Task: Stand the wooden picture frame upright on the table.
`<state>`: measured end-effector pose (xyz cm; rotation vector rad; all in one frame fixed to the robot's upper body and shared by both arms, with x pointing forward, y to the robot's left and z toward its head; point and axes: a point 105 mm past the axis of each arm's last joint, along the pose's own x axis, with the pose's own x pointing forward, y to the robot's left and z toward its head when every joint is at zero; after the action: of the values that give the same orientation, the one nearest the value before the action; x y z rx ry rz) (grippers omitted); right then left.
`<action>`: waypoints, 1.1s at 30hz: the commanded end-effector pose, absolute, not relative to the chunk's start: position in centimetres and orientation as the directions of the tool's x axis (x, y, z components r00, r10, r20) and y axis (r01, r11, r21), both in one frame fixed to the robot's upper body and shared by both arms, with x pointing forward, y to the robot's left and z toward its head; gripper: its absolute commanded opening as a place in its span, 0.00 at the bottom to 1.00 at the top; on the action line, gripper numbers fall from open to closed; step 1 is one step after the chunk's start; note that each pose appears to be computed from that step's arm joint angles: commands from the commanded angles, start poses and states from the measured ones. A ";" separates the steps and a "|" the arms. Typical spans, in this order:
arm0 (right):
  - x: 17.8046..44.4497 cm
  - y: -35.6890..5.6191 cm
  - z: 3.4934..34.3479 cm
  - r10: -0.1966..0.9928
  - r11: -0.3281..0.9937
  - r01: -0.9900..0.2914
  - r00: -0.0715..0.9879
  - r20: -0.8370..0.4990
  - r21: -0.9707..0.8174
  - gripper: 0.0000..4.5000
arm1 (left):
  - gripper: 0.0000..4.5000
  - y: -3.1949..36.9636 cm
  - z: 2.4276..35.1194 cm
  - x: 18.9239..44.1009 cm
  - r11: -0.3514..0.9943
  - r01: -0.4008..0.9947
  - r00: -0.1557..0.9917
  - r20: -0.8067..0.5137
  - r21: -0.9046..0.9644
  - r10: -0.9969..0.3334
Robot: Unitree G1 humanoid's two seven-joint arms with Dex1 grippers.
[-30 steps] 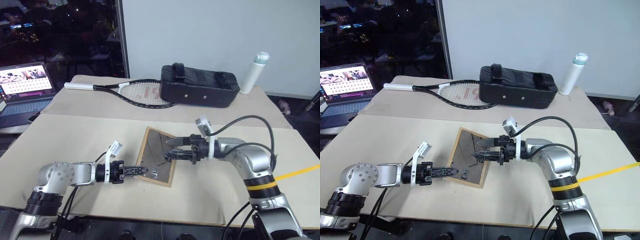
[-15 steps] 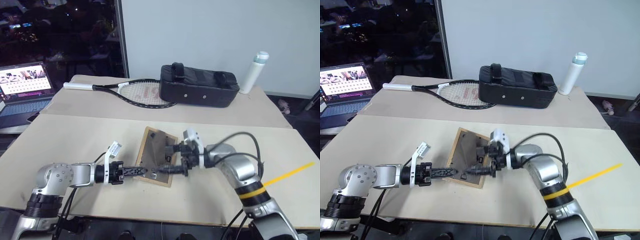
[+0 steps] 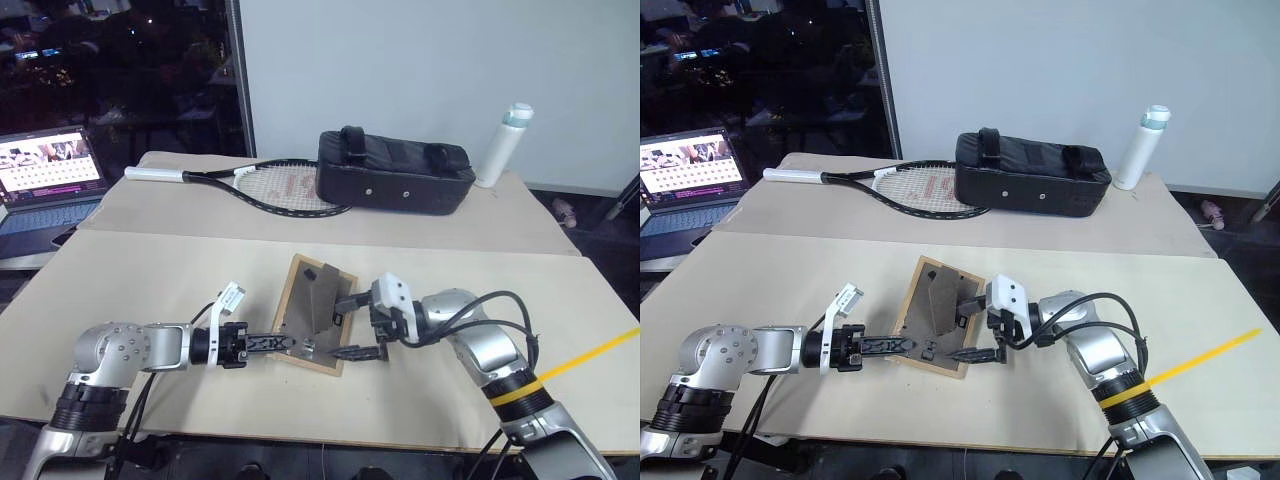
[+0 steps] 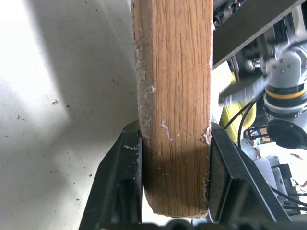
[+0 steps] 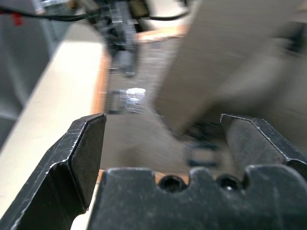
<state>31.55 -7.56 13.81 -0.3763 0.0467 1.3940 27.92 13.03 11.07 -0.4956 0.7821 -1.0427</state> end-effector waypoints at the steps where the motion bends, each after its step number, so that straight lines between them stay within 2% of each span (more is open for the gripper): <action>1: 31.5 -10.0 12.8 0.931 0.203 -0.960 0.250 -0.264 -0.194 0.99 | 0.25 13.8 8.4 27.5 0.548 0.526 0.269 -0.483 -0.651 -0.833; 4: 31.2 -11.9 12.4 0.914 0.247 -0.947 0.298 -0.277 -0.206 0.99 | 0.25 13.9 8.4 27.5 0.542 0.489 0.253 -0.483 -0.684 -0.838; 6: 31.3 -13.1 12.3 0.896 0.289 -0.929 0.348 -0.276 -0.232 0.99 | 0.25 13.6 9.4 27.9 0.431 0.340 0.212 -0.379 -0.836 -0.901; 8: 31.9 -13.9 12.6 0.874 0.353 -0.897 0.417 -0.250 -0.266 0.99 | 0.25 13.2 10.6 28.2 0.321 0.280 0.186 -0.277 -0.905 -0.943; 11: 33.5 -15.1 14.7 0.815 0.490 -0.784 0.567 -0.121 -0.381 0.99 | 0.25 13.3 12.3 28.9 0.233 0.253 0.186 -0.189 -0.939 -0.964; 15: 34.3 -15.8 16.4 0.747 0.532 -0.618 0.665 -0.023 -0.579 0.99 | 0.25 13.4 13.2 28.9 0.194 0.232 0.163 -0.158 -0.953 -0.974; 19: 34.1 -14.3 17.4 0.752 0.420 -0.443 0.659 0.030 -0.792 0.99 | 0.25 13.0 14.4 28.7 0.133 0.223 0.128 -0.106 -0.966 -0.986; 20: 34.0 -13.9 17.4 0.759 0.350 -0.387 0.650 0.017 -0.853 0.99 | 0.25 12.9 14.6 28.7 0.129 0.227 0.120 -0.104 -0.965 -0.987; 22: 33.8 -13.3 17.5 0.772 0.268 -0.304 0.636 0.014 -0.914 0.99 | 0.25 12.7 14.7 28.6 0.131 0.230 0.112 -0.108 -0.964 -0.988; 25: 33.6 -12.4 18.5 0.792 0.217 -0.186 0.607 0.061 -0.958 0.99 | 0.25 12.5 15.4 28.3 0.098 0.235 0.093 -0.079 -0.967 -0.993; 33: 33.1 -10.8 17.6 0.834 0.114 -0.069 0.548 0.058 -0.991 0.99 | 0.25 12.2 16.0 27.8 0.090 0.250 0.073 -0.074 -0.964 -0.995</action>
<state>33.43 -11.25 16.77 -1.2638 -0.6777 0.7753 28.15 12.76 14.07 -1.0007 1.0591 -1.1222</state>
